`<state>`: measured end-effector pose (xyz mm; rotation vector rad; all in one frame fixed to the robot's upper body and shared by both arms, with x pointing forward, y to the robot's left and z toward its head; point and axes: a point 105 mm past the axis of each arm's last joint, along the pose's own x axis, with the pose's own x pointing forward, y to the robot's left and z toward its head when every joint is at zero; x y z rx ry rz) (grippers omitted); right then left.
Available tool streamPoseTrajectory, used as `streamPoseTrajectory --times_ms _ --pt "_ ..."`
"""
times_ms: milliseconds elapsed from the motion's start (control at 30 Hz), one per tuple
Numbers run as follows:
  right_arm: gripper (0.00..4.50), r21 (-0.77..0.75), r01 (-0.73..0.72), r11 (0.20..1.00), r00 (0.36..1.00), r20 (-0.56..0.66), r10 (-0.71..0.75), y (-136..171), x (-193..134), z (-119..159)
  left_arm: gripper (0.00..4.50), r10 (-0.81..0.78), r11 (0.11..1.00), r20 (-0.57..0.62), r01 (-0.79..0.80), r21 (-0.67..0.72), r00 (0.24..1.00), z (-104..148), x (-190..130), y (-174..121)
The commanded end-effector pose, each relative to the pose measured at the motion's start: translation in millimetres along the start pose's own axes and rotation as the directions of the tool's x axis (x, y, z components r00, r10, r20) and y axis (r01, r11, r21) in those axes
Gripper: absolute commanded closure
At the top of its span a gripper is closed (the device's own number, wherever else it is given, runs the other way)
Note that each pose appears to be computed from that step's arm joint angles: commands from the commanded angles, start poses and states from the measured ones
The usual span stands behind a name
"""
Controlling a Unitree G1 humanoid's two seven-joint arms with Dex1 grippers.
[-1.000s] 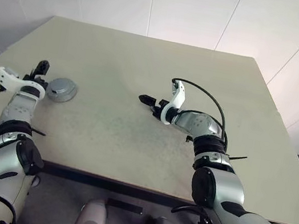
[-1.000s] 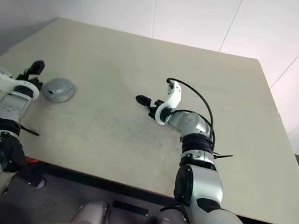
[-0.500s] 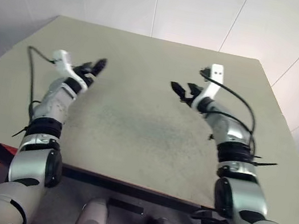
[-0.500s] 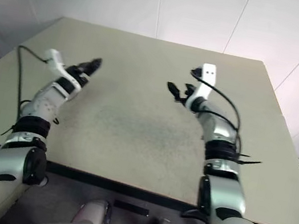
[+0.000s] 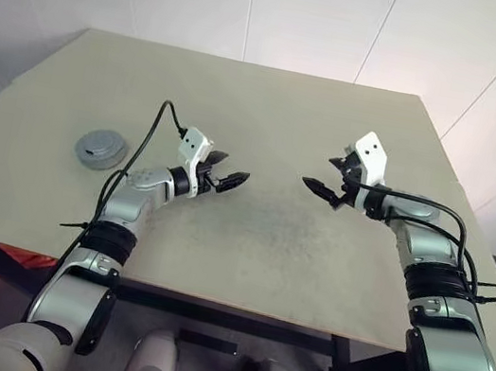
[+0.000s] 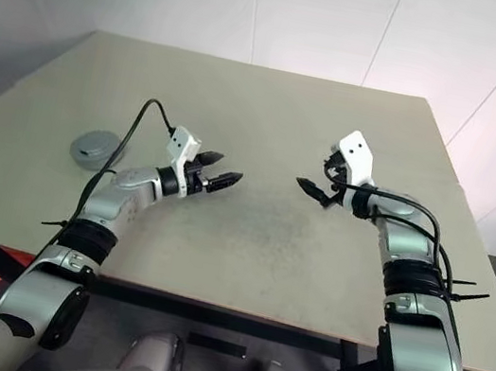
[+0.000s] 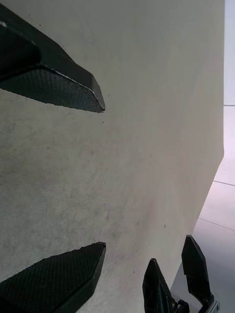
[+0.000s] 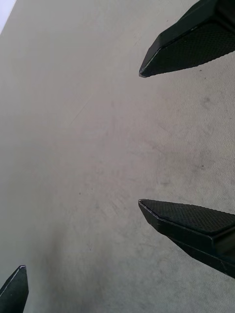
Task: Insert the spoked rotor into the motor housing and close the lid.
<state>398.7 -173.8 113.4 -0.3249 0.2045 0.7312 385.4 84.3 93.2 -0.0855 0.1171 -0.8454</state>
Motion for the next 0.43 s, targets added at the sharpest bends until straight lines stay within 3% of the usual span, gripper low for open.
streamPoseTrajectory --times_ms 33,433 --pt "0.0 -0.053 0.033 0.998 0.999 0.033 -0.031 -8.3 -2.5 14.7 0.02 -0.005 0.999 0.05 0.002 0.045 0.999 18.2 3.3 0.2" --pt "0.0 -0.055 0.059 0.997 0.997 0.044 -0.057 -14.8 0.7 17.8 0.02 -0.023 0.999 0.061 0.02 0.048 0.998 25.6 7.4 -1.6"
